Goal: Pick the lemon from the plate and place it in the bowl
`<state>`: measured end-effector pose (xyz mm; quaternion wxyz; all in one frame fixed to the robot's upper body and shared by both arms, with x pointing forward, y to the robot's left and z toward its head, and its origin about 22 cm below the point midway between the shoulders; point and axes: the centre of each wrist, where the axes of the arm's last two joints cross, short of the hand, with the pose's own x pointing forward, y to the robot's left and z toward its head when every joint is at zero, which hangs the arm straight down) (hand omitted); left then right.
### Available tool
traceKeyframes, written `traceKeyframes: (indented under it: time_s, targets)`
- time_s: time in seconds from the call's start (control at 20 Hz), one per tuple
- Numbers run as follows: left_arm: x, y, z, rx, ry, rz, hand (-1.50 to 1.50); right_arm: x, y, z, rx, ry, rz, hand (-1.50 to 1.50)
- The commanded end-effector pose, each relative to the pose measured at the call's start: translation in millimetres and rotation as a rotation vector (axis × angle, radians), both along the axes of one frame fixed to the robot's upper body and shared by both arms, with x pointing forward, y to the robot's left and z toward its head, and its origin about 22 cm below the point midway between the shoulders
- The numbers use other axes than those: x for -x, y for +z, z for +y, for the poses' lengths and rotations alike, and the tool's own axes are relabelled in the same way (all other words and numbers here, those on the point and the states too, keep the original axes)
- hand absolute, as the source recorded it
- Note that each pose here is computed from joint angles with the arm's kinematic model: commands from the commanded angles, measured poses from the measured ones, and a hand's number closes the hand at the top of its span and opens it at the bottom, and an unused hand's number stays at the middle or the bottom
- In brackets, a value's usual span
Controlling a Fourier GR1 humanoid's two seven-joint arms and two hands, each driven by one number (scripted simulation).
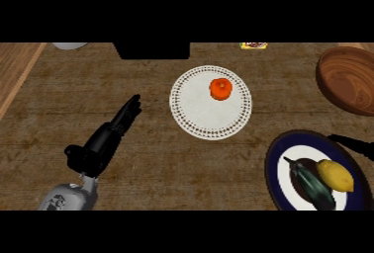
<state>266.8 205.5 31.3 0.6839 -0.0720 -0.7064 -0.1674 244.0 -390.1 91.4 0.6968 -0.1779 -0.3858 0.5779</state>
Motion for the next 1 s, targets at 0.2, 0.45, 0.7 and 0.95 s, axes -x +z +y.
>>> traceKeyframes:
  time_s: [0.2,0.45,0.7,0.95]
  targets:
    - [6.4,-13.9,10.2,0.01,-0.008,-0.001,0.0,-1.6,-32.7,3.9,0.086,-0.026,-0.099,-1.5]
    - [-3.9,-5.6,10.1,-0.002,-0.004,0.008,0.0,7.7,-34.6,-34.7,0.083,-0.069,-0.087,-1.5]
    - [3.7,12.3,-12.8,0.007,0.002,-0.007,0.0,-6.2,-78.2,-3.1,0.108,-0.06,-0.028,-1.5]
    - [9.9,7.0,-10.8,0.017,-0.015,0.022,0.0,-4.9,-61.4,-22.5,0.101,-0.055,-0.028,-1.5]
